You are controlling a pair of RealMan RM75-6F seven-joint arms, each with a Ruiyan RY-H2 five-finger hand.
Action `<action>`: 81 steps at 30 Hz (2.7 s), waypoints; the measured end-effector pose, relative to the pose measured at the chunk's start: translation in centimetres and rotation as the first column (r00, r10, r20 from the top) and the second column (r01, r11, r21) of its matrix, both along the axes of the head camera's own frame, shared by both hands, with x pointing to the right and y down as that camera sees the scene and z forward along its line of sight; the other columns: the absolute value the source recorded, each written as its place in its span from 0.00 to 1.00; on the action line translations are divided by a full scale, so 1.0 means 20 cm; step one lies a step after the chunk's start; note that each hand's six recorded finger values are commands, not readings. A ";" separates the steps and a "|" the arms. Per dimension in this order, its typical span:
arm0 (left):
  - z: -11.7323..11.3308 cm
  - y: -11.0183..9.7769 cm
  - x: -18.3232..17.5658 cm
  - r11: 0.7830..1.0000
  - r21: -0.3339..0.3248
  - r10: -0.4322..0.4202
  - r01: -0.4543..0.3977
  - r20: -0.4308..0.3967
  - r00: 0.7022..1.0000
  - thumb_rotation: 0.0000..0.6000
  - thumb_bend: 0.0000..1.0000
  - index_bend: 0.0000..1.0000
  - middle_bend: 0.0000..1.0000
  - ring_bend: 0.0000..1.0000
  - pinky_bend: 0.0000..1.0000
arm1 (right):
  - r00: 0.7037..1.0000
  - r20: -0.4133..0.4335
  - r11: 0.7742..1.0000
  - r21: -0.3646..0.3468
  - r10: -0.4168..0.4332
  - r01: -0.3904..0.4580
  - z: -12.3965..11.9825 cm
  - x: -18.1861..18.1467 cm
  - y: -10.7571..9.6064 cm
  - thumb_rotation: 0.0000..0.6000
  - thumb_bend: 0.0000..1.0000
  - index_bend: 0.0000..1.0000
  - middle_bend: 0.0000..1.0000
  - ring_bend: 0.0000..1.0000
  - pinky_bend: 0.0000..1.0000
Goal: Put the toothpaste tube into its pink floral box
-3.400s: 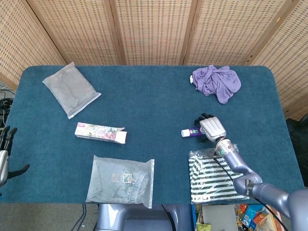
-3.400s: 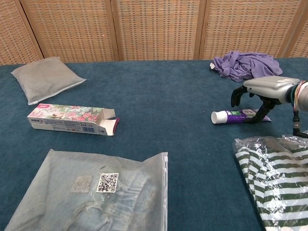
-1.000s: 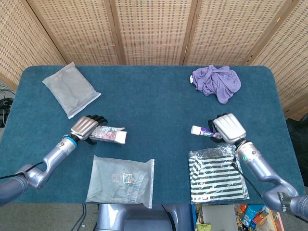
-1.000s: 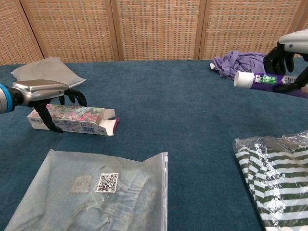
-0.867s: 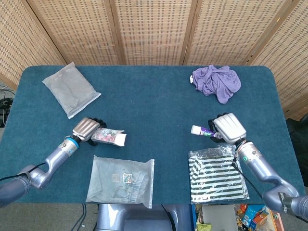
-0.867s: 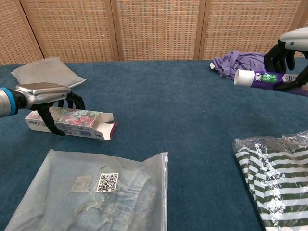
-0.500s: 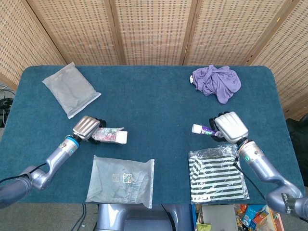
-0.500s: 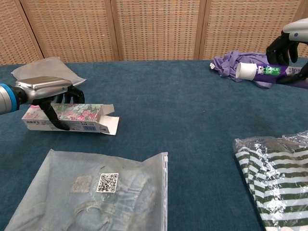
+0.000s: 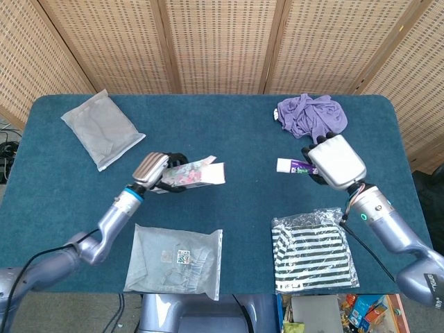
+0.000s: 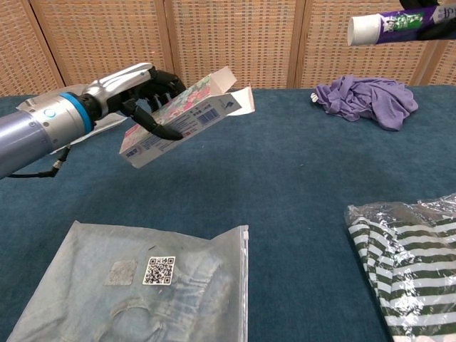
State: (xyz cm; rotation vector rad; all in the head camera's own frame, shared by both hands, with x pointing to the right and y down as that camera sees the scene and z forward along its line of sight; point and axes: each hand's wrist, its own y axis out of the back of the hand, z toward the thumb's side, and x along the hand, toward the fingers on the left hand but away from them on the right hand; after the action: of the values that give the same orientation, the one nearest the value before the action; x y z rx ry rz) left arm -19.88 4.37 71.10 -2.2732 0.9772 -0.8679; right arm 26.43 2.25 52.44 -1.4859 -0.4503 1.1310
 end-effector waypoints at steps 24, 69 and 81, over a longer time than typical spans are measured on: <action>-0.15 -0.10 0.57 0.999 -0.004 0.033 -0.035 -0.199 0.979 1.00 0.15 0.58 0.54 0.48 0.49 | 0.950 -0.248 0.960 0.157 -0.188 0.231 -0.14 -0.34 0.02 1.00 0.70 0.65 0.65 0.51 0.51; -0.22 -0.11 0.65 0.999 -0.039 0.009 -0.019 -0.254 0.967 1.00 0.15 0.59 0.54 0.48 0.49 | 0.720 -0.635 0.798 0.264 -0.279 0.542 -0.15 -0.48 0.08 1.00 0.73 0.65 0.64 0.52 0.51; -0.21 -0.11 0.66 0.999 -0.047 0.009 -0.021 -0.257 0.966 1.00 0.16 0.59 0.54 0.48 0.49 | 0.726 -0.628 0.769 0.306 -0.280 0.562 -0.18 -0.51 0.10 1.00 0.66 0.45 0.43 0.50 0.51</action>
State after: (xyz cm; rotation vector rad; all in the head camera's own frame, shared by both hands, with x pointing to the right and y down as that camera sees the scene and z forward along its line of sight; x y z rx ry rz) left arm -6.60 2.13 66.94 -2.4765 1.0571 -0.6057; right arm 16.20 4.19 48.93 -0.7071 0.0473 0.9137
